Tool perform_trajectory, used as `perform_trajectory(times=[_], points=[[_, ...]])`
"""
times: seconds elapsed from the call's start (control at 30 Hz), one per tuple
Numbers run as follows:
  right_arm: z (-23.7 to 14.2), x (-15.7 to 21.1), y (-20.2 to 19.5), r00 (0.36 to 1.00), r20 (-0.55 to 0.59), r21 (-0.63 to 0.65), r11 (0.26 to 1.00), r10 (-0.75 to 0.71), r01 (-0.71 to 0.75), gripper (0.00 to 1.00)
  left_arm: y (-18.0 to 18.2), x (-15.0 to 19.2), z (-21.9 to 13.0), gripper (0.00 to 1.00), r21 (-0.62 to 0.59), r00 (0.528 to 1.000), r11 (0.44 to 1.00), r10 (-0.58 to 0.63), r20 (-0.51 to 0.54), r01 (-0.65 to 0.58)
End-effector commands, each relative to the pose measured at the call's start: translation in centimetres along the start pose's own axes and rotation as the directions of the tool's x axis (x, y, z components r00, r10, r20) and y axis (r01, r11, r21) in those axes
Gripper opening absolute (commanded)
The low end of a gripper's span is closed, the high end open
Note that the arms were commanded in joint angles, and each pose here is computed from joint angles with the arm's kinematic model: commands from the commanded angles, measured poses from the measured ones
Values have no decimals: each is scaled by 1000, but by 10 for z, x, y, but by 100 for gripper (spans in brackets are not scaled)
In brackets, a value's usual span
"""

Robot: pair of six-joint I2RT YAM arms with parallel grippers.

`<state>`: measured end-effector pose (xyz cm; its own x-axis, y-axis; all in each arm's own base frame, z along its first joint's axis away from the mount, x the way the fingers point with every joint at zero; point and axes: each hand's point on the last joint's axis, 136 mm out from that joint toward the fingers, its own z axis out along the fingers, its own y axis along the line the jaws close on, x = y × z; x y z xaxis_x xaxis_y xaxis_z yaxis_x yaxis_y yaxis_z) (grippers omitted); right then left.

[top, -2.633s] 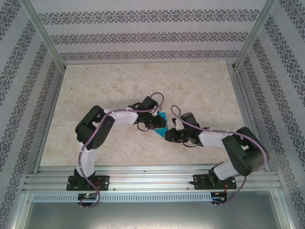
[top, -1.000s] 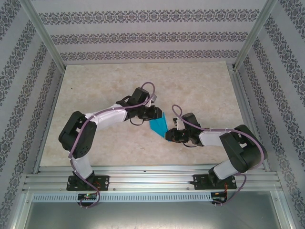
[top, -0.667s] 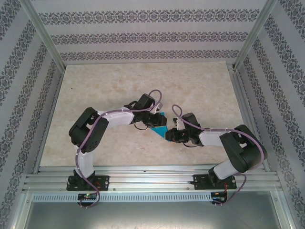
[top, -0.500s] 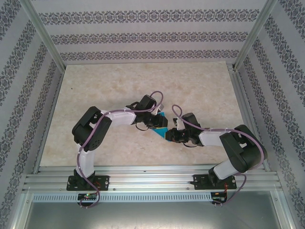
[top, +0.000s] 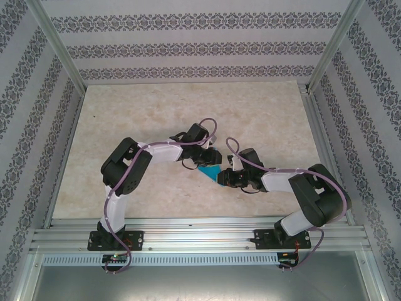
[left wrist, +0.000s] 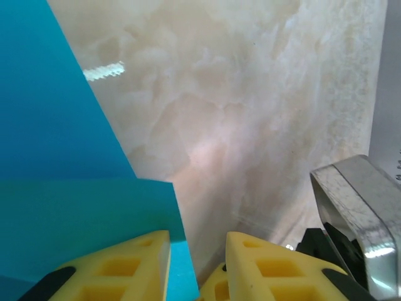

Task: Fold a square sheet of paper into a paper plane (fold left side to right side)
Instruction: Fourth fold the wing at the center of the table.

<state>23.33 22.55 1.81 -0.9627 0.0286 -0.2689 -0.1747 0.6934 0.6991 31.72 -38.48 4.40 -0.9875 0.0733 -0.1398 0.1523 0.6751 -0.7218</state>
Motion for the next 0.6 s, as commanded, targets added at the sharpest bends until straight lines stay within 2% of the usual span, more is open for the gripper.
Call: perform_trajectory(times=[0.0, 0.27, 0.43, 0.57], points=[[6, 19, -18, 997, -66, 59, 998, 35, -31, 18, 13, 0, 3, 31, -71, 1000, 997, 3, 1, -3], [5, 17, -14, 998, -58, 47, 999, 27, -24, 19, 12, -2, -3, 30, -55, 1000, 998, -1, 16, 2], [2, 10, -5, 999, -37, 20, 1000, 10, -9, 19, -8, -6, -32, 32, -1, 997, 999, 39, 62, -39], [-2, 2, 7, 1000, -14, -14, 1000, -10, 10, 20, -3, -4, -51, 33, -13, 995, 999, 31, 91, -29]])
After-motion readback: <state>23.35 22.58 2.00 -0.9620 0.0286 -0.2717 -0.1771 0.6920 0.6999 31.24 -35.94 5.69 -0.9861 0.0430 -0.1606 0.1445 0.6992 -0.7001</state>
